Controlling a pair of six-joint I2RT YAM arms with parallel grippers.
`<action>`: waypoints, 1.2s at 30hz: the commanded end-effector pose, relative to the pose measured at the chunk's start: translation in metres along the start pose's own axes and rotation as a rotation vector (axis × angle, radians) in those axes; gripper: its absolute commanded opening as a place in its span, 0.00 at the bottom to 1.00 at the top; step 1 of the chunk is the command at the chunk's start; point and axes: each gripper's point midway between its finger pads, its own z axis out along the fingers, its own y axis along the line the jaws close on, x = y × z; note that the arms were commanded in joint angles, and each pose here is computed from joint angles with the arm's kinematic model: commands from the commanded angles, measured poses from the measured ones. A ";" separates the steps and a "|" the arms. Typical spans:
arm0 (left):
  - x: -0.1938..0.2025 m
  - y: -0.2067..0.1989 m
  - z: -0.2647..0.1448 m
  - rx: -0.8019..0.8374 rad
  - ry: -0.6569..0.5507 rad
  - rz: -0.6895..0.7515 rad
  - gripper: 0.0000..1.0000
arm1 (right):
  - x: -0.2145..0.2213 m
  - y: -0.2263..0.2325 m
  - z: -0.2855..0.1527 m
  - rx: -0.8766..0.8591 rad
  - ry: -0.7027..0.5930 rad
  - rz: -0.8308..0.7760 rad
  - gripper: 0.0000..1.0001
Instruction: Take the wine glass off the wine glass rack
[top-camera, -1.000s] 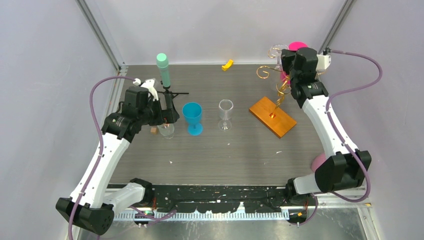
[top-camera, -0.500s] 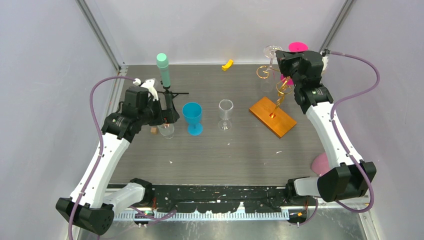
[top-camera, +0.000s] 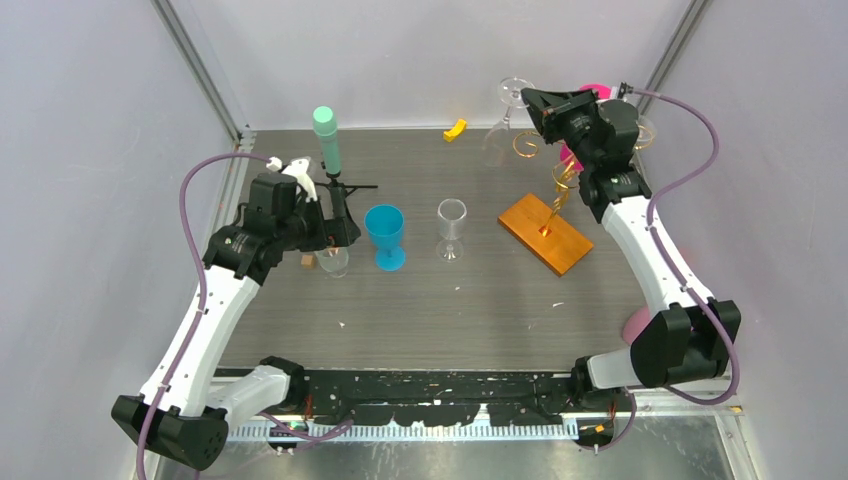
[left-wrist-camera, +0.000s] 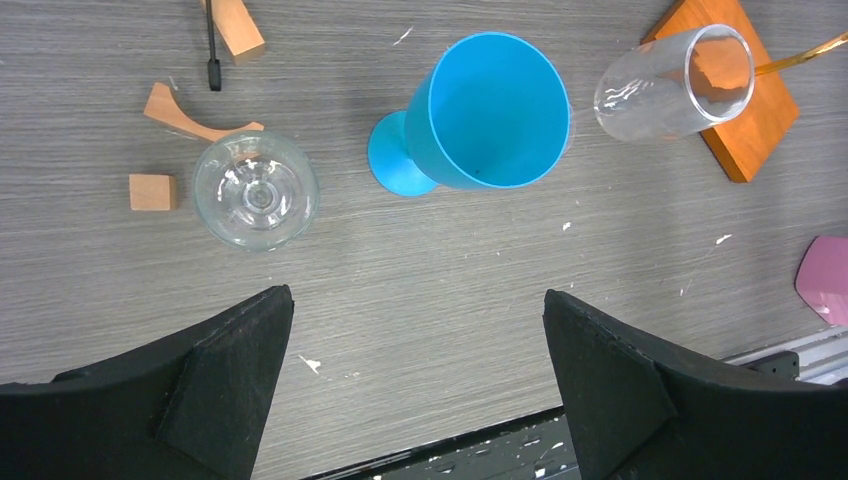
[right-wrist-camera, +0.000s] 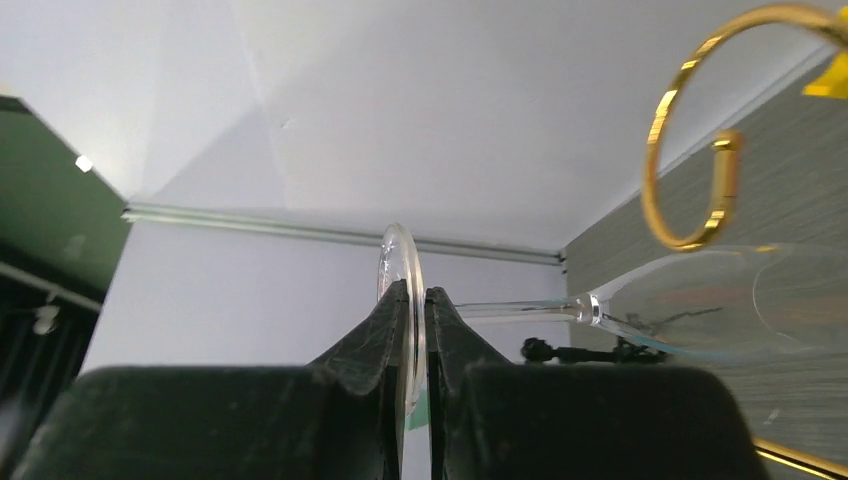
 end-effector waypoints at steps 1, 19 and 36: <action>-0.016 -0.016 -0.009 0.077 -0.060 -0.003 1.00 | 0.014 0.081 -0.017 -0.320 0.111 0.031 0.00; -0.074 -0.083 -0.035 0.420 -0.295 0.159 1.00 | 0.162 0.092 -0.079 -0.300 0.602 0.131 0.01; -0.065 -0.151 -0.070 0.934 -0.461 0.470 0.70 | 0.253 0.080 -0.139 -0.226 0.898 0.217 0.00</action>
